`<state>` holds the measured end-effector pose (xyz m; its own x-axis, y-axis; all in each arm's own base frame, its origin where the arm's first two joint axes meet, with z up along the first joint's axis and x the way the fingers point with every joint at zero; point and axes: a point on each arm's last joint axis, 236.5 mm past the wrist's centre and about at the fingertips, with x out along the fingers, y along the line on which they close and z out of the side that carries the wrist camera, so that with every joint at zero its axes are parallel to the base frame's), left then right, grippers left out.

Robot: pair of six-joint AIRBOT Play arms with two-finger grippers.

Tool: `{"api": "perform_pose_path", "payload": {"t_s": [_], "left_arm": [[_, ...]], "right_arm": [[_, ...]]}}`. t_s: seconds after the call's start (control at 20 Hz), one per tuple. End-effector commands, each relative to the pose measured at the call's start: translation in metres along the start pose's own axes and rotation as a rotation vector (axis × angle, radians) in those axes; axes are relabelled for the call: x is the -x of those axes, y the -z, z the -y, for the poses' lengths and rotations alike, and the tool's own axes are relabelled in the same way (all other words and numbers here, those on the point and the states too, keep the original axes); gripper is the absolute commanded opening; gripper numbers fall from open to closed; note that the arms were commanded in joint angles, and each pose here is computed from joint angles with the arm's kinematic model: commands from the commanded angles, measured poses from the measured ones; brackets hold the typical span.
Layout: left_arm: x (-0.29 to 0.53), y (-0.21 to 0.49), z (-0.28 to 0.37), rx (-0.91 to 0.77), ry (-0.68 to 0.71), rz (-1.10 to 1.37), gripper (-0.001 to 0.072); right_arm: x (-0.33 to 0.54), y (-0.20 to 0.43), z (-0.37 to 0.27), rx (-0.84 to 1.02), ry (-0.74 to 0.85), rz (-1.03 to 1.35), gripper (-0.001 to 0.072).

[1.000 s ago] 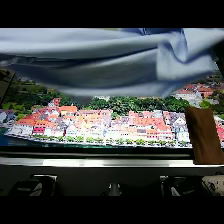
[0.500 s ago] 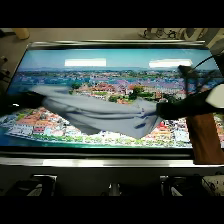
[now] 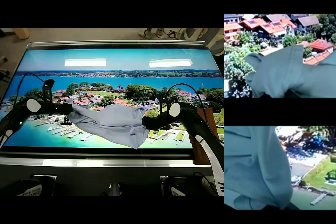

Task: Fold the shirts.

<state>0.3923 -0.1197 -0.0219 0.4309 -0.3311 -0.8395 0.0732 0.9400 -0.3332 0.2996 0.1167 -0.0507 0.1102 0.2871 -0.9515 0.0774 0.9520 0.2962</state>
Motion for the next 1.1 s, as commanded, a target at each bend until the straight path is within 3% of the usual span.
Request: {"api": "perform_pose_path", "payload": {"t_s": [0.0,0.15,0.2,0.3,0.5,0.8,0.9,1.0,1.05], "left_arm": [[-0.015,-0.008,0.004,0.017,0.023,-0.038,0.0701],[0.041,-0.01,-0.043,-0.13,-0.133,-0.174,0.071],[0.066,-0.013,-0.06,-0.105,-0.186,-0.174,0.071],[0.082,0.0,-0.053,0.015,-0.113,-0.164,0.0709],[0.023,0.08,0.005,0.136,0.096,-0.265,0.0706],[-0.045,0.108,0.041,0.143,0.118,-0.285,0.0664],[-0.055,0.107,0.039,0.16,0.109,-0.307,0.0477],[-0.052,0.098,0.044,0.143,0.124,-0.308,0.0112],[-0.044,0.09,0.052,0.069,0.151,-0.307,0.0039]], "right_arm": [[-0.007,-0.015,-0.002,-0.039,-0.016,0.06,0.0017],[-0.007,-0.007,0.0,-0.037,-0.01,0.029,0.0017],[-0.007,0.001,0.001,-0.033,-0.003,-0.003,0.0017],[-0.007,0.006,0.001,-0.033,-0.001,-0.025,0.0017],[-0.007,0.007,0.002,-0.033,0.0,-0.031,0.0017],[-0.007,0.011,0.002,-0.033,0.003,-0.049,0.0017],[-0.004,0.009,0.001,-0.029,0.0,-0.037,0.0017],[0.008,0.001,-0.005,-0.017,-0.012,0.003,0.0017],[0.018,-0.007,-0.01,-0.007,-0.024,0.045,0.0017]]}}
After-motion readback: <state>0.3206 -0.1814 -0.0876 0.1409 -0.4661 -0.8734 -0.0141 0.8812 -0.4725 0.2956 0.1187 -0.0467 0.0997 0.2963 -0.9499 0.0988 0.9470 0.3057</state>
